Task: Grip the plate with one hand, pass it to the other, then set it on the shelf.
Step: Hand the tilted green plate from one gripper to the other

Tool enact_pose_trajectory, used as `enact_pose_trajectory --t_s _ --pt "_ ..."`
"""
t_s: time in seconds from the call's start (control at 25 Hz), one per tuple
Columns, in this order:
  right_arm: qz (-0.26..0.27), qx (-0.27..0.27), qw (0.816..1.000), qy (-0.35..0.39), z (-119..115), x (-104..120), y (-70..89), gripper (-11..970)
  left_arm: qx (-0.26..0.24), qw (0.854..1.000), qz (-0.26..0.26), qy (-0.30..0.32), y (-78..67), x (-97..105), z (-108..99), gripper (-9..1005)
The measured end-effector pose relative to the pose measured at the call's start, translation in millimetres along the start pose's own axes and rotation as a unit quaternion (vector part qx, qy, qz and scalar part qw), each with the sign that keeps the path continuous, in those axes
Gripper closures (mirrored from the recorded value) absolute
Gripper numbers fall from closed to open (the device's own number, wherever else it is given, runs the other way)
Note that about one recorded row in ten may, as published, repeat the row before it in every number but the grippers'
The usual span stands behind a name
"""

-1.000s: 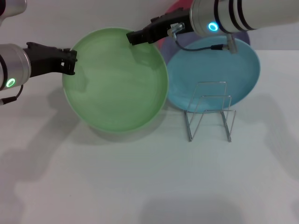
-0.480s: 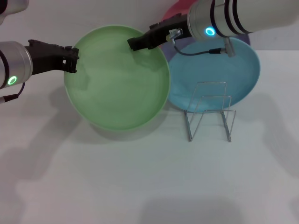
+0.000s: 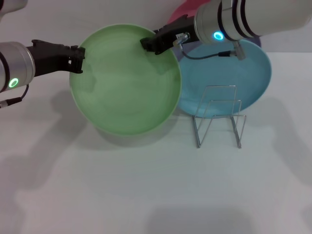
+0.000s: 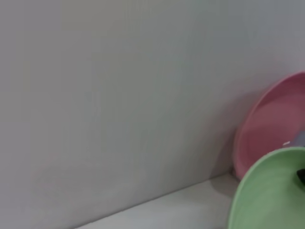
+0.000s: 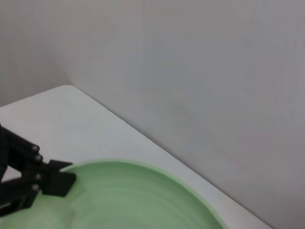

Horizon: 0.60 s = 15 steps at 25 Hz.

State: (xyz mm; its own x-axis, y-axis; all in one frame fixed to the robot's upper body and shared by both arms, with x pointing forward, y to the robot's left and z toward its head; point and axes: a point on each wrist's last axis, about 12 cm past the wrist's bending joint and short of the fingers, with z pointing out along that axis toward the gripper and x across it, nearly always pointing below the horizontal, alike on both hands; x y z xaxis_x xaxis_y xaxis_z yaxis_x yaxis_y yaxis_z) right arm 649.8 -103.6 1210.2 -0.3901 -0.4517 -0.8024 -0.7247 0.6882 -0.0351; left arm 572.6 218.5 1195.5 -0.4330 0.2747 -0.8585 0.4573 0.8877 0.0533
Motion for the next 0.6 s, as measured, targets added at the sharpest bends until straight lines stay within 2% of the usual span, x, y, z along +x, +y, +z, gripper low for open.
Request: enact_pose_trajectory --t_s 0.24,0.44,0.6 --pt "-0.016 -0.002 1.000 -0.005 -0.3 2.7 1.6 650 0.010 1.000 -0.009 -0.011 1.1 -0.1 -2.2 899" --pt "-0.019 -0.004 1.000 -0.007 -0.5 2.2 4.0 815 0.017 1.000 0.000 -0.013 -2.7 -0.5 -1.8 880" --pt "-0.025 -0.006 1.000 -0.007 -0.3 1.2 6.7 837 0.022 1.000 0.003 -0.016 -4.6 -1.6 -2.2 865"
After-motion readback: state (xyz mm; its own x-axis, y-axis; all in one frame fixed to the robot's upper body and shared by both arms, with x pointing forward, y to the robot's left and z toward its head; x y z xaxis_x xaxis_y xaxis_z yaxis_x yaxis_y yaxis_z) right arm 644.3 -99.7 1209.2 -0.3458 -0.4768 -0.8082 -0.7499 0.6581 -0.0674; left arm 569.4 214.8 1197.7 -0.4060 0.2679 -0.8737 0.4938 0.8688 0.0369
